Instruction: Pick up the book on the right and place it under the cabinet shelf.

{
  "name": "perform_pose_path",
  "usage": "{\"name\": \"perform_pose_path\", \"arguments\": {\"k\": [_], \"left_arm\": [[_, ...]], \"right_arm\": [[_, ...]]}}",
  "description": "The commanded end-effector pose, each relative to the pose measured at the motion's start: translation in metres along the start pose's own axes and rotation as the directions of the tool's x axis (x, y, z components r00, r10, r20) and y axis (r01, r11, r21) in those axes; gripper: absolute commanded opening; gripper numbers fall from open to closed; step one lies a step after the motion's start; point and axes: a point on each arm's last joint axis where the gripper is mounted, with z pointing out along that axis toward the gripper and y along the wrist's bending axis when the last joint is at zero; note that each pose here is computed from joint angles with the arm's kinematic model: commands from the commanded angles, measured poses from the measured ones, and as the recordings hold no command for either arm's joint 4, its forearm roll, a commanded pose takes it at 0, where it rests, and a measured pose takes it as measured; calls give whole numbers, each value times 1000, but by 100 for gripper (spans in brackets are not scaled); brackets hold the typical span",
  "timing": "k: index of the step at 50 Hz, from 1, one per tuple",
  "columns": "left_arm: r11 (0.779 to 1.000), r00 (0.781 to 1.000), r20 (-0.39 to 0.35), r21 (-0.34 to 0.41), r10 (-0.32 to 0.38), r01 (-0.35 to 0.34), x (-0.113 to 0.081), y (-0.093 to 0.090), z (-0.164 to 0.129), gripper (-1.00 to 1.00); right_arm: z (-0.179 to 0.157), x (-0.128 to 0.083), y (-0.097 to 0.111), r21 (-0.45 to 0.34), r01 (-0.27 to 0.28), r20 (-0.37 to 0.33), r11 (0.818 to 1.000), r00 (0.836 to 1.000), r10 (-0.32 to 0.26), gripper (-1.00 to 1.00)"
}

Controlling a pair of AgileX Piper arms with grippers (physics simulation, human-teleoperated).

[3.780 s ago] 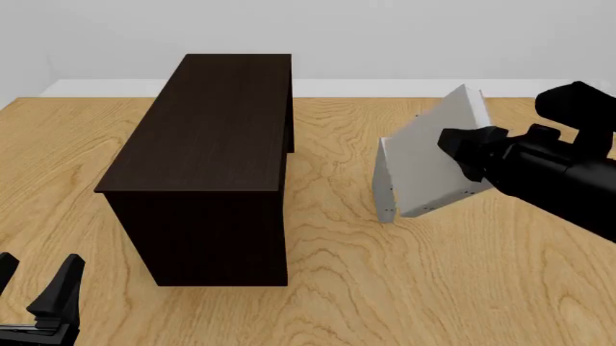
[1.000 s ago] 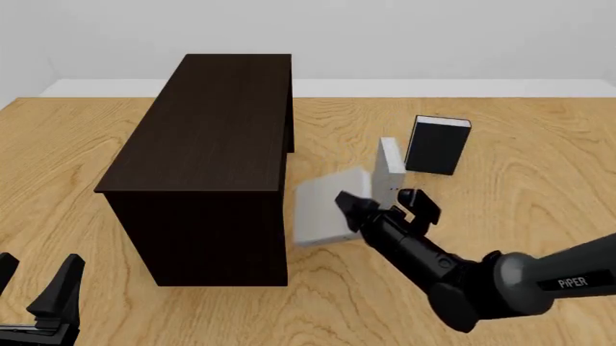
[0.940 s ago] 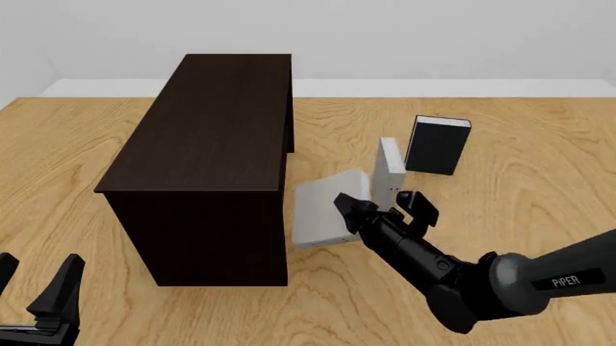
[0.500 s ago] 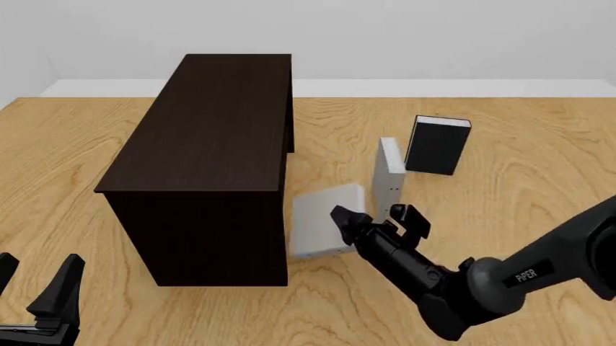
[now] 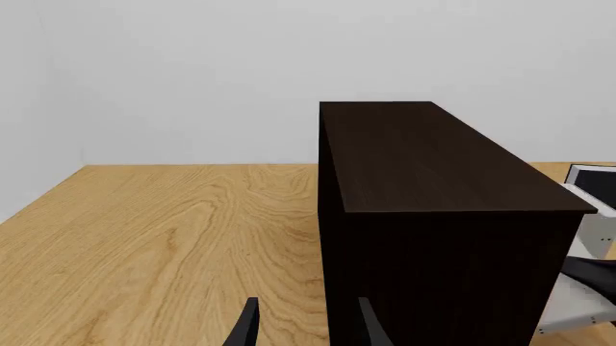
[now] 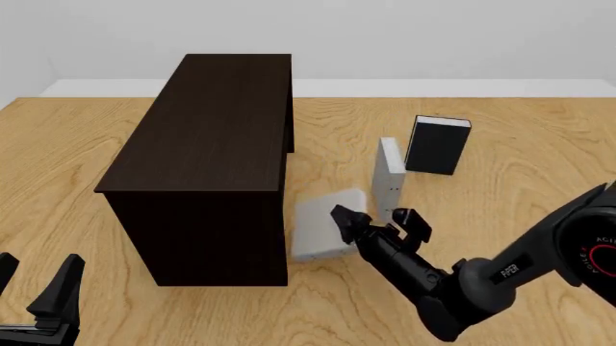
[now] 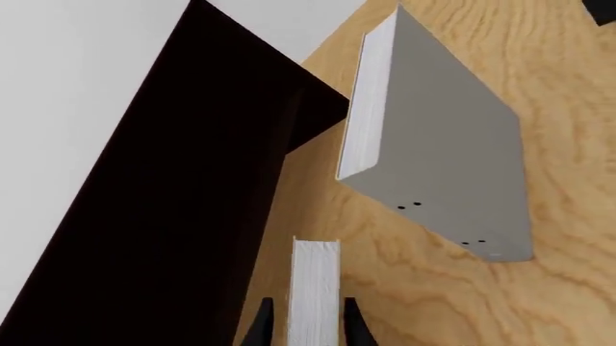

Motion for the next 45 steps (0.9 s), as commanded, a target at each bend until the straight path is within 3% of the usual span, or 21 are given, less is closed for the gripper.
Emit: {"name": "perform_pose_path", "arguments": {"k": [1, 20, 36, 45], "left_arm": [[1000, 1000, 0, 0, 0, 0, 0, 0, 0, 100], [1000, 1000, 0, 0, 0, 0, 0, 0, 0, 100], [1000, 1000, 0, 0, 0, 0, 0, 0, 0, 100], [1000, 1000, 0, 0, 0, 0, 0, 0, 0, 100]], "right_arm": [[3, 9, -13, 32, -10, -30, 999, 999, 11, 100], [2, 9, -23, 80, 11, -44, 997, 999, -7, 100], [-2, -10, -28, 187, 130, -81, 974, 990, -116, 100], [-7, -17, -29, 213, 157, -85, 964, 986, -142, 100]]}}
